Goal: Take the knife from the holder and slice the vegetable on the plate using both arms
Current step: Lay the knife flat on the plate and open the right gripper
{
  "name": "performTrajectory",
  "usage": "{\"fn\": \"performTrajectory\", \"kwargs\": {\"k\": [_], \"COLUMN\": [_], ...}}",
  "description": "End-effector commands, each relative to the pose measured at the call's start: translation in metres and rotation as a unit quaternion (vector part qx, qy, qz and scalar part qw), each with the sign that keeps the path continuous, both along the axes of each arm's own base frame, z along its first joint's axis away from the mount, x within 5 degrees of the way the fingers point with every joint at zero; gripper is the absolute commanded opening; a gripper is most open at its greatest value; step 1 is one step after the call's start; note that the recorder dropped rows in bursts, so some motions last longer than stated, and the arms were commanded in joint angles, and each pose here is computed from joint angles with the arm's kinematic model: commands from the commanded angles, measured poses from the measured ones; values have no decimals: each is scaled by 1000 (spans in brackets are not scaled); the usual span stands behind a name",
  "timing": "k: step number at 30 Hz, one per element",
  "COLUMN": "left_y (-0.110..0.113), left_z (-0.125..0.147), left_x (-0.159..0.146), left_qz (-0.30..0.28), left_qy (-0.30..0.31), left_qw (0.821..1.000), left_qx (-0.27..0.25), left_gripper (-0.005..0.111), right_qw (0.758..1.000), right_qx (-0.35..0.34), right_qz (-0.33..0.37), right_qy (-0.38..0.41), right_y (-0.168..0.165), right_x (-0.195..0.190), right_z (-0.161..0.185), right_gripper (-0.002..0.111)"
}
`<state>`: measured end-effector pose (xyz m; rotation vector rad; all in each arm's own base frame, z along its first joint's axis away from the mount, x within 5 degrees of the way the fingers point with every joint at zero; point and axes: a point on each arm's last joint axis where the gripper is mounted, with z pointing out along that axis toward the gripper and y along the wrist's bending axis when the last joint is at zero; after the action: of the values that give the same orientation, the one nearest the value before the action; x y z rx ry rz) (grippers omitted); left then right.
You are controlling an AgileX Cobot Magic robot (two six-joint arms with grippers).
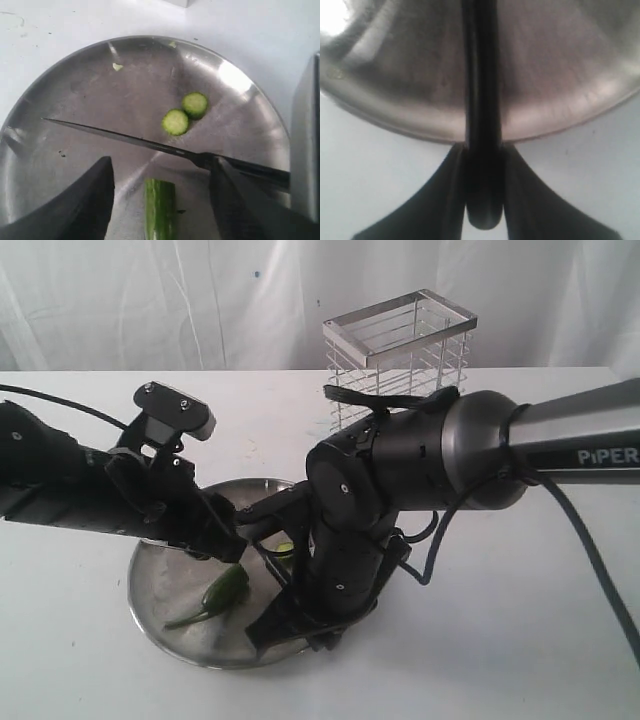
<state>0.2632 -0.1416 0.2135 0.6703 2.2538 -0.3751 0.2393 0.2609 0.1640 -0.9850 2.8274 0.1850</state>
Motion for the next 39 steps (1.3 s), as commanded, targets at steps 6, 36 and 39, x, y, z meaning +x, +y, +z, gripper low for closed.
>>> {"fn": "performTrajectory", "kwargs": {"k": [6,36,39], "left_y": [27,42,44], "left_z": [-6,-4,6], "left_x": [-6,-12,-19], "left_qz": [69,87,86], "left_qy": [8,70,49], "left_qw": [998,992,993], "left_qx": [-10,-63,-67], "left_gripper": [60,60,60], "right_qw": [999,990,985], "right_qx": [28,111,135], "right_qz": [-17,-46,-43], "right_qy": [-11,-75,-100], "right_y": [2,3,-1], "right_x": [7,20,16], "right_z": [0,25,51], "right_gripper": [6,28,28]}}
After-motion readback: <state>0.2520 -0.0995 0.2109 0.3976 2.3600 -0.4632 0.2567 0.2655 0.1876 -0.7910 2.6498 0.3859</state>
